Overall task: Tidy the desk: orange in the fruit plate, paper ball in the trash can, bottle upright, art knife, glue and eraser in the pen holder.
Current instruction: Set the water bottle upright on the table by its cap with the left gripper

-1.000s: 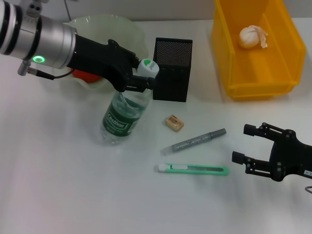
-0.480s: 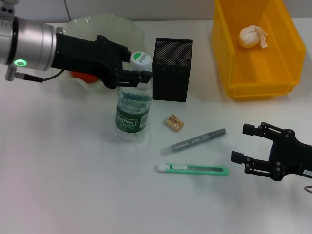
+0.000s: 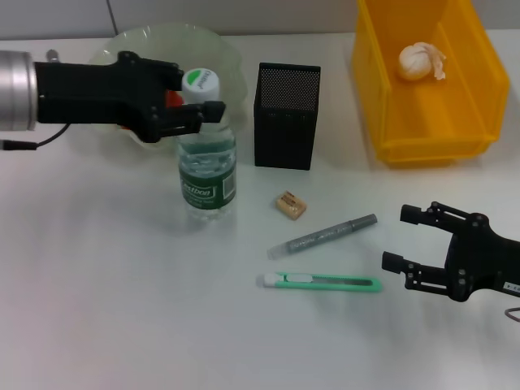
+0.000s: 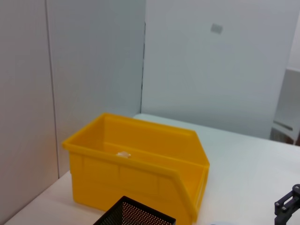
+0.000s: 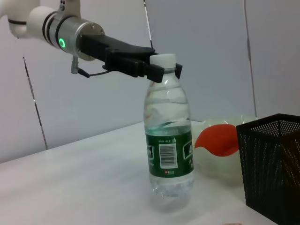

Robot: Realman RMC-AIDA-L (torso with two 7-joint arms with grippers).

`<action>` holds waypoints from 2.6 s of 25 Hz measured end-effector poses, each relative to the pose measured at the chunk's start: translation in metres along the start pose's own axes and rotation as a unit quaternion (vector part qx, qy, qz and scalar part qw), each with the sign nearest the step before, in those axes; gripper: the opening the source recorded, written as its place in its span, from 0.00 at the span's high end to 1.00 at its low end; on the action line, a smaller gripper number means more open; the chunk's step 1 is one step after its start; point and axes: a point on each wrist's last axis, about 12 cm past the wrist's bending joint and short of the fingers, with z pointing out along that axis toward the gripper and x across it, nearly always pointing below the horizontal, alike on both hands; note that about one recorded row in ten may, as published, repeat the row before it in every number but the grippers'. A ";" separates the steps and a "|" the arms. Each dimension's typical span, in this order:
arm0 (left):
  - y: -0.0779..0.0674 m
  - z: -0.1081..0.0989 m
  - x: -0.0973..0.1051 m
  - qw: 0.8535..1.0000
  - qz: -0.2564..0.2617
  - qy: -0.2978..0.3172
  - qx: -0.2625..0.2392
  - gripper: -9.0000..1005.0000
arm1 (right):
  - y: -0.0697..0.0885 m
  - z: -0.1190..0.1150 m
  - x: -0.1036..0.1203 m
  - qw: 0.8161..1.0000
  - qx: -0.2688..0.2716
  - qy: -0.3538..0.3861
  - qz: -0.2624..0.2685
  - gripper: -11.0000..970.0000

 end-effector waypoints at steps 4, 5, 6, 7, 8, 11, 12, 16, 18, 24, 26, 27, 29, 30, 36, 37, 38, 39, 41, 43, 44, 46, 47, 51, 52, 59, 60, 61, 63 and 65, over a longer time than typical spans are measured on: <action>-0.003 -0.009 0.010 1.000 -0.002 -0.020 -0.005 0.56 | 0.000 0.000 -0.001 1.000 -0.004 -0.003 -0.003 0.19; -0.003 -0.012 0.013 1.000 -0.004 -0.028 -0.008 0.56 | 0.000 0.001 -0.001 1.000 -0.004 -0.003 -0.005 0.19; -0.004 -0.014 0.016 0.999 -0.006 -0.039 -0.011 0.56 | 0.000 0.001 -0.001 1.000 -0.004 -0.003 -0.007 0.19; -0.004 -0.017 0.019 0.999 -0.009 -0.049 -0.012 0.56 | 0.000 0.001 -0.001 1.000 -0.004 -0.003 -0.008 0.19; -0.005 -0.019 0.022 0.998 -0.011 -0.057 -0.014 0.56 | 0.000 0.001 -0.001 1.000 -0.005 -0.003 -0.009 0.19; -0.006 -0.028 0.030 0.996 -0.014 -0.080 -0.019 0.56 | 0.000 0.001 -0.002 1.000 -0.005 -0.004 -0.011 0.19; -0.006 -0.031 0.034 0.996 -0.015 -0.089 -0.020 0.56 | 0.000 0.001 -0.002 1.000 -0.006 -0.004 -0.012 0.19; -0.006 -0.041 0.048 0.993 -0.021 -0.113 -0.031 0.56 | 0.001 0.001 -0.003 1.000 -0.009 -0.007 -0.016 0.19; -0.006 -0.043 0.052 0.992 -0.023 -0.118 -0.035 0.56 | 0.001 0.001 -0.003 1.000 -0.009 -0.007 -0.016 0.19; -0.007 -0.053 0.068 0.989 -0.026 -0.135 -0.055 0.56 | 0.002 0.001 -0.002 1.000 -0.009 -0.007 -0.016 0.19; -0.007 -0.055 0.073 0.988 -0.025 -0.139 -0.064 0.56 | 0.002 0.000 -0.002 1.000 -0.010 -0.007 -0.016 0.19; -0.007 -0.057 0.075 0.987 -0.025 -0.141 -0.069 0.56 | 0.002 0.000 -0.002 1.000 -0.010 -0.007 -0.016 0.19; -0.008 -0.060 0.082 0.984 -0.027 -0.153 -0.085 0.56 | 0.003 0.000 -0.002 1.000 -0.011 -0.008 -0.018 0.19; -0.008 -0.060 0.082 0.984 -0.027 -0.153 -0.085 0.56 | 0.003 0.000 -0.002 1.000 -0.011 -0.008 -0.018 0.19; -0.008 -0.062 0.094 0.981 -0.025 -0.160 -0.112 0.56 | 0.004 -0.001 -0.001 1.000 -0.012 -0.009 -0.019 0.19; -0.008 -0.061 0.096 0.980 -0.024 -0.161 -0.117 0.56 | 0.004 0.000 -0.001 1.000 -0.013 -0.009 -0.019 0.19; -0.008 -0.061 0.096 0.980 -0.024 -0.161 -0.117 0.56 | 0.004 0.000 -0.001 1.000 -0.013 -0.009 -0.019 0.19; -0.008 -0.061 0.096 0.979 -0.023 -0.162 -0.120 0.56 | 0.004 0.000 -0.001 1.000 -0.013 -0.009 -0.019 0.19; -0.008 -0.060 0.098 0.979 -0.022 -0.162 -0.125 0.56 | 0.004 0.000 -0.001 1.000 -0.014 -0.009 -0.020 0.19; -0.008 -0.057 0.103 0.977 -0.021 -0.161 -0.138 0.56 | 0.004 0.000 -0.001 1.000 -0.014 -0.008 -0.020 0.19; -0.008 -0.056 0.104 0.976 -0.022 -0.160 -0.144 0.56 | 0.004 -0.001 -0.001 1.000 -0.014 -0.008 -0.020 0.19; -0.006 -0.053 0.109 0.974 -0.026 -0.159 -0.157 0.56 | 0.004 -0.001 -0.001 1.000 -0.014 -0.008 -0.020 0.19; -0.006 -0.053 0.110 0.974 -0.026 -0.160 -0.161 0.56 | 0.005 -0.001 -0.001 1.000 -0.014 -0.008 -0.020 0.19; -0.005 -0.052 0.112 0.971 -0.028 -0.162 -0.175 0.56 | 0.005 -0.001 0.000 1.000 -0.014 -0.008 -0.020 0.19; -0.004 -0.052 0.113 0.970 -0.029 -0.161 -0.177 0.56 | 0.005 -0.001 -0.001 1.000 -0.013 -0.008 -0.020 0.19; -0.004 -0.052 0.117 0.967 -0.029 -0.160 -0.197 0.56 | 0.006 0.000 0.000 0.999 -0.022 -0.003 -0.026 0.19; -0.004 -0.052 0.118 0.967 -0.030 -0.161 -0.197 0.56 | 0.006 0.000 0.000 0.999 -0.024 -0.002 -0.027 0.19; -0.005 -0.052 0.118 0.966 -0.031 -0.162 -0.197 0.56 | 0.006 0.000 0.000 0.999 -0.025 -0.001 -0.027 0.19; -0.005 -0.052 0.118 0.966 -0.032 -0.163 -0.198 0.56 | 0.006 0.000 0.000 0.999 -0.025 -0.001 -0.027 0.19; -0.005 -0.052 0.118 0.965 -0.032 -0.166 -0.199 0.56 | 0.006 0.000 0.000 0.999 -0.025 -0.001 -0.027 0.19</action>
